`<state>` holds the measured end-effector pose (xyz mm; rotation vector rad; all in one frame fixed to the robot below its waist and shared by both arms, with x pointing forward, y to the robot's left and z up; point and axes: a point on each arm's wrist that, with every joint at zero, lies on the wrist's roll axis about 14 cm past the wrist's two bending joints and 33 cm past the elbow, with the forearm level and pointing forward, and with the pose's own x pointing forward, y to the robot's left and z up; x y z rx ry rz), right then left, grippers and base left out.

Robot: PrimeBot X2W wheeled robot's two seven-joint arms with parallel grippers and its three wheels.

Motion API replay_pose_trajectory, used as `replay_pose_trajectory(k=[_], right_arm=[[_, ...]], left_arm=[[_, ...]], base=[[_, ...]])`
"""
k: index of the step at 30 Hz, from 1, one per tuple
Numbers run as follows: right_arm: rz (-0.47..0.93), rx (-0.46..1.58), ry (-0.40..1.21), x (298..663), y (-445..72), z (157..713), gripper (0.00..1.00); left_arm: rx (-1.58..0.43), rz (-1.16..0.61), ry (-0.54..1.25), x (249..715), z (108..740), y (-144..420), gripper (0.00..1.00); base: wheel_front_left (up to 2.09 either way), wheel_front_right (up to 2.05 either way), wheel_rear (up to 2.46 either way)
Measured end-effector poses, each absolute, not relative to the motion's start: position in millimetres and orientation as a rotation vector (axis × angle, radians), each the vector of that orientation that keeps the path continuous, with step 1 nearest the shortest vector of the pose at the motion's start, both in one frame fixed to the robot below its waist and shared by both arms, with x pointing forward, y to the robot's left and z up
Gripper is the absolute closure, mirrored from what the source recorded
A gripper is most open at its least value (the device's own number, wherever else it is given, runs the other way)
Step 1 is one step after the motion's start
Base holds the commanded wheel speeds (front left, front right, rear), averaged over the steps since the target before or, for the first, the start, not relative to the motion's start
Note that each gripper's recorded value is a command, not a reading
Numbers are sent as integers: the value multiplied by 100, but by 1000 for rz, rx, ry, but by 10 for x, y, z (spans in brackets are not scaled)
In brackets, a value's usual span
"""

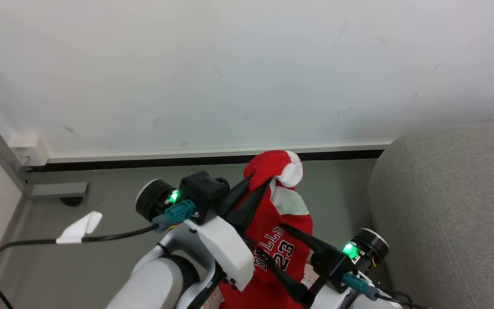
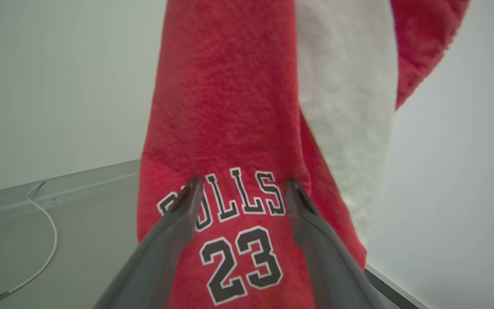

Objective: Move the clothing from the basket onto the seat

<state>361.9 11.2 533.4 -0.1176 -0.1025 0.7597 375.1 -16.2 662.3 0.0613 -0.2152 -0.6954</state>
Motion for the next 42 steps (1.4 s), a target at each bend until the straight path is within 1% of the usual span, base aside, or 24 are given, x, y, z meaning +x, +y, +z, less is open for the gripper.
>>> replay_pose_trajectory(k=[6,8,9,21,33,34,35,36,37,38,39,42], right_arm=[[771,-131,-102,3653,185,5348,0],[774,-123,-102,3654,221,5358,61],[773,-116,-100,3656,230,5360,100],[741,-44,-69,3702,175,5337,100],[617,32,-117,3798,-202,5477,100],[599,38,-120,3806,-257,5483,100],[585,43,-126,3810,-305,5496,100],[567,49,-133,3818,-363,5515,100],[550,52,-138,3825,-417,5526,100],[531,57,-147,3834,-477,5549,100],[515,57,-156,3837,-535,5571,100],[461,56,-186,3848,-721,5647,100]], left_arm=[[50,-717,-220,3680,6656,-218,100],[44,-721,-221,3667,6666,-234,100],[42,-723,-221,3665,6666,-240,100],[27,-720,-200,3716,6611,-244,100],[27,-678,-136,3847,6382,-172,100],[26,-680,-135,3849,6368,-179,96],[24,-680,-133,3851,6357,-185,84],[22,-680,-130,3853,6345,-194,67],[20,-681,-127,3854,6333,-205,54],[18,-686,-127,3849,6324,-220,24],[17,-689,-125,3847,6315,-236,0],[13,-706,-121,3833,6300,-302,0]], base=[[0,0,0],[0,0,0],[0,0,0],[0,0,0],[0,0,0],[0,0,0],[0,0,0],[0,0,0],[0,0,0],[0,0,0],[0,0,0],[0,0,0]])
